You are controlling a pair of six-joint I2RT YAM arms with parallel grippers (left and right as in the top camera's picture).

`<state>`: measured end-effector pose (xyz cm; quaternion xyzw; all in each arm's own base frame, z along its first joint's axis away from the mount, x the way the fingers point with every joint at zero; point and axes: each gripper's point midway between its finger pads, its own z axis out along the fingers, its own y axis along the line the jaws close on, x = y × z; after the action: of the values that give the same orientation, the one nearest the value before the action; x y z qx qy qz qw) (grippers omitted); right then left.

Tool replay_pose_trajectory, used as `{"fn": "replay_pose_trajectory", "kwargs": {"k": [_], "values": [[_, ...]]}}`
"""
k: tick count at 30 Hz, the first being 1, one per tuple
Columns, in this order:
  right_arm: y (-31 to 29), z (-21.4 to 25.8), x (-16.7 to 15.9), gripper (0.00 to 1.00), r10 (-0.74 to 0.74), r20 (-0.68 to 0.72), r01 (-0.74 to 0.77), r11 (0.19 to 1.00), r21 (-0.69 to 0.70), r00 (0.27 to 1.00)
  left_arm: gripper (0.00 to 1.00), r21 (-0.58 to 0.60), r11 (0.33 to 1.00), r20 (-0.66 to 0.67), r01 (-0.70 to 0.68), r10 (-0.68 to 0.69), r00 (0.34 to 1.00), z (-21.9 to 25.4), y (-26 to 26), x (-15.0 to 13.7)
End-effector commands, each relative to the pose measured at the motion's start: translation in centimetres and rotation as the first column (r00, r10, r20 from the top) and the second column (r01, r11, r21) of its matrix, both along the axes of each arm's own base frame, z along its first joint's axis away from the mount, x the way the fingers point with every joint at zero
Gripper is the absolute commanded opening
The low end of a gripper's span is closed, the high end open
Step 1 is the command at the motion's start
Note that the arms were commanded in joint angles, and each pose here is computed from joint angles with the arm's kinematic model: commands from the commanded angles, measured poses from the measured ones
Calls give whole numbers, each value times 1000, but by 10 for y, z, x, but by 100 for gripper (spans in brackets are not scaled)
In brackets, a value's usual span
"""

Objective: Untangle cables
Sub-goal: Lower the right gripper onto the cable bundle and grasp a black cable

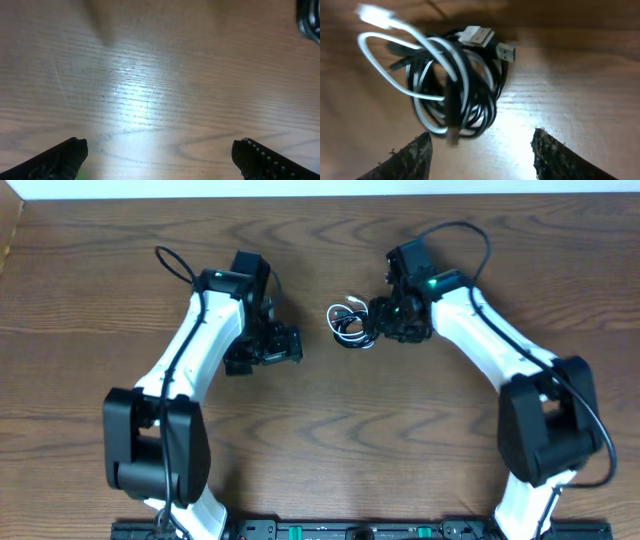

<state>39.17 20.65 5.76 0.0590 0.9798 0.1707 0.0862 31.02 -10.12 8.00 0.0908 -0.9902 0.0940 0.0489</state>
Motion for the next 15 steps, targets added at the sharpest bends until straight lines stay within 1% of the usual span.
{"fn": "replay_pose_trajectory", "kwargs": {"k": [1,2,5,7,9,13,15], "values": [[6,-5,6,56,-27,-1,27,1000,7,1000,98,-13,1000,-9,-14,14,1000,0,-4,1],[6,-8,6,50,-27,-5,27,1000,5,1000,98,-15,1000,-2,-14,14,1000,0,-4,2],[9,-7,13,40,-26,25,26,1000,18,999,98,-17,1000,6,-15,15,1000,-1,-5,4],[12,-5,19,40,-27,48,25,999,29,998,98,-18,1000,11,-18,18,1000,-1,-5,6],[13,-4,22,37,-27,64,25,999,34,998,98,-20,1000,19,-18,18,1000,-1,-6,8],[11,-6,24,29,-47,62,46,999,23,997,98,-21,1000,22,-18,18,1000,-1,-6,9],[12,-10,23,22,-64,52,63,998,23,997,98,-21,1000,22,-18,18,1000,-1,-6,9]]}}
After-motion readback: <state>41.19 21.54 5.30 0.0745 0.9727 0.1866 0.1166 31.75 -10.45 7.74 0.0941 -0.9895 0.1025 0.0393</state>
